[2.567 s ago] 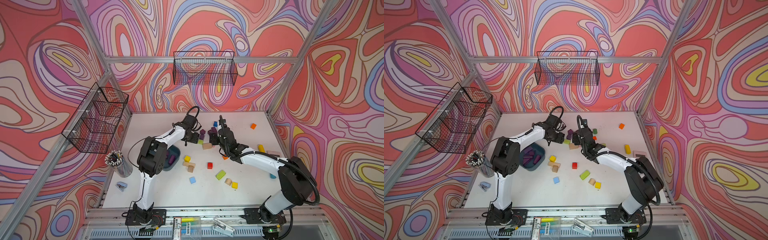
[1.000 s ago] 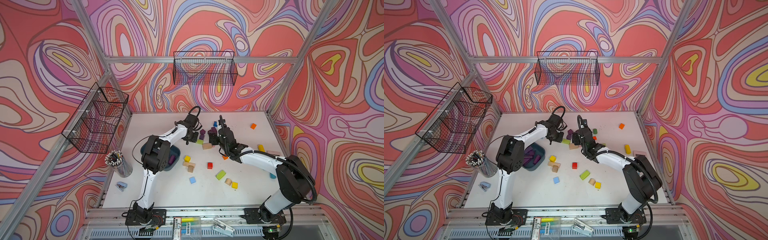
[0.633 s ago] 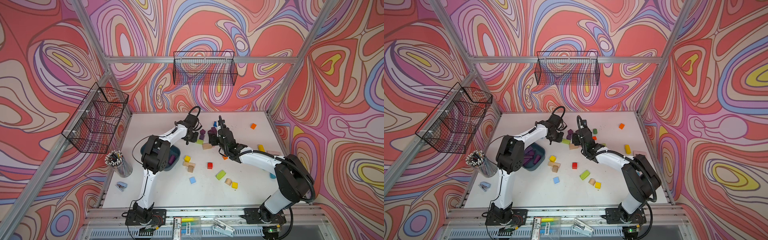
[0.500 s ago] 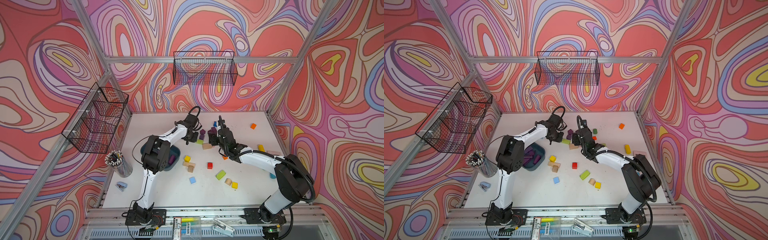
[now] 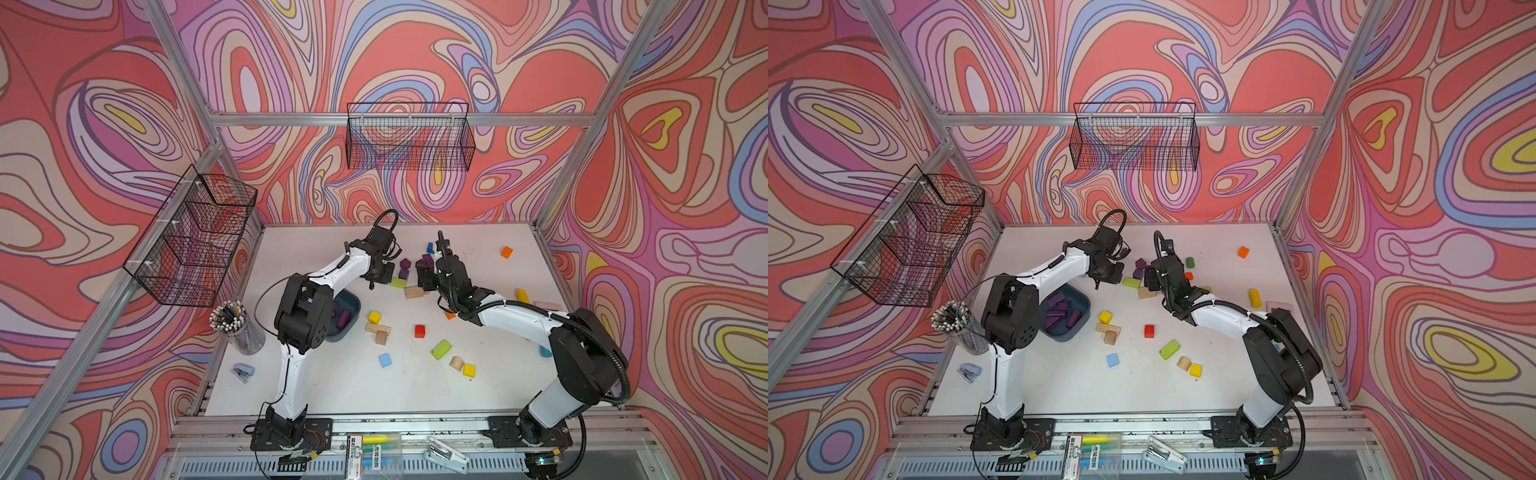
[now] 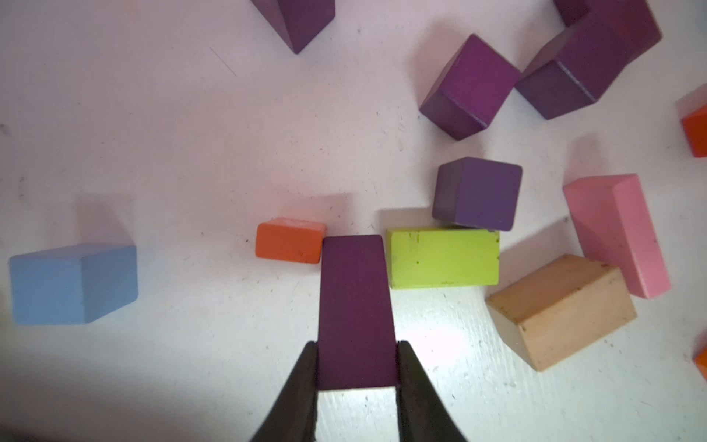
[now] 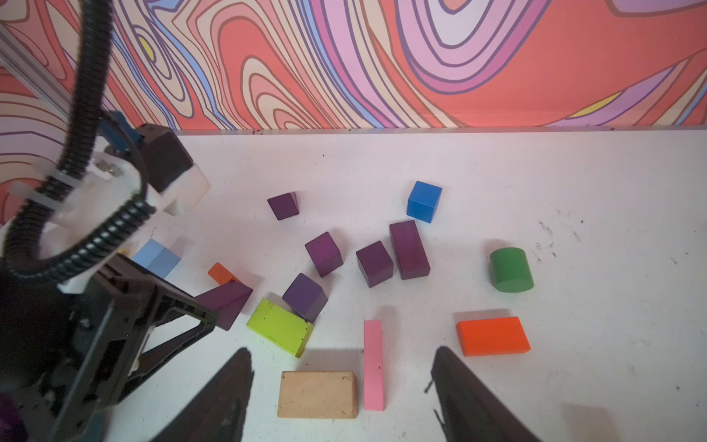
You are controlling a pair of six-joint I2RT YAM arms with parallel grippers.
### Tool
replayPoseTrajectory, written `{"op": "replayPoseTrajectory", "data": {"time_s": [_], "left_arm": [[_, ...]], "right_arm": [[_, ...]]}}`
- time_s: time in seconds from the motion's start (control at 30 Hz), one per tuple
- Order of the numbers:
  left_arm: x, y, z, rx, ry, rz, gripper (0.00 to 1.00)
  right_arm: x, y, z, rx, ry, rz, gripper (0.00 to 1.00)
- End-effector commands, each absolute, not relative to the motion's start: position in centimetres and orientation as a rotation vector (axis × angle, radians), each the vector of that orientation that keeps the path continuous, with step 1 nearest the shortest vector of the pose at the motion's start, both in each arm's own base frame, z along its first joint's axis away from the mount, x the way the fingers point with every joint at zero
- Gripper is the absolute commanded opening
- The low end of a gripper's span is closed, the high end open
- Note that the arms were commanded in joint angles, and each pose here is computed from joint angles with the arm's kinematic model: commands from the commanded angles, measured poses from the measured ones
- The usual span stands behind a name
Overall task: Pick purple bricks into the storage bin
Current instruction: Pick up the building block from the center of the board.
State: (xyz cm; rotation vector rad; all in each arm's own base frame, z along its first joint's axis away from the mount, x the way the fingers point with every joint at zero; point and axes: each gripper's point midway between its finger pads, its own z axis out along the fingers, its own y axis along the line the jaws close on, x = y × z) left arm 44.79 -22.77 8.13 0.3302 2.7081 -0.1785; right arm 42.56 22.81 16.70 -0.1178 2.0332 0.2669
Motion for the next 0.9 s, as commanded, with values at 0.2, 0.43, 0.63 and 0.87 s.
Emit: {"op": "replayPoseTrajectory", "data": {"time_s": [0.2,0.43,0.63,0.87], "left_arm": [[42.4,-20.8,11.4,0.285,2.691,-0.147,0.30],[41.0,-19.0,13.7,0.253,2.675,-0.116,0.31],[39.7,-16.6,15.2,0.190,2.672,-0.093,0.31],[38.1,-13.0,16.0,0.067,2.670,-0.086,0.31]], "right_arm": [[42.8,22.9,17.6,-0.105,2.005,0.296,0.77],[42.7,23.1,17.7,-0.112,2.004,0.315,0.77],[42.6,23.4,17.6,-0.129,2.006,0.326,0.77],[42.6,23.6,17.8,-0.137,2.001,0.342,0.76]]}}
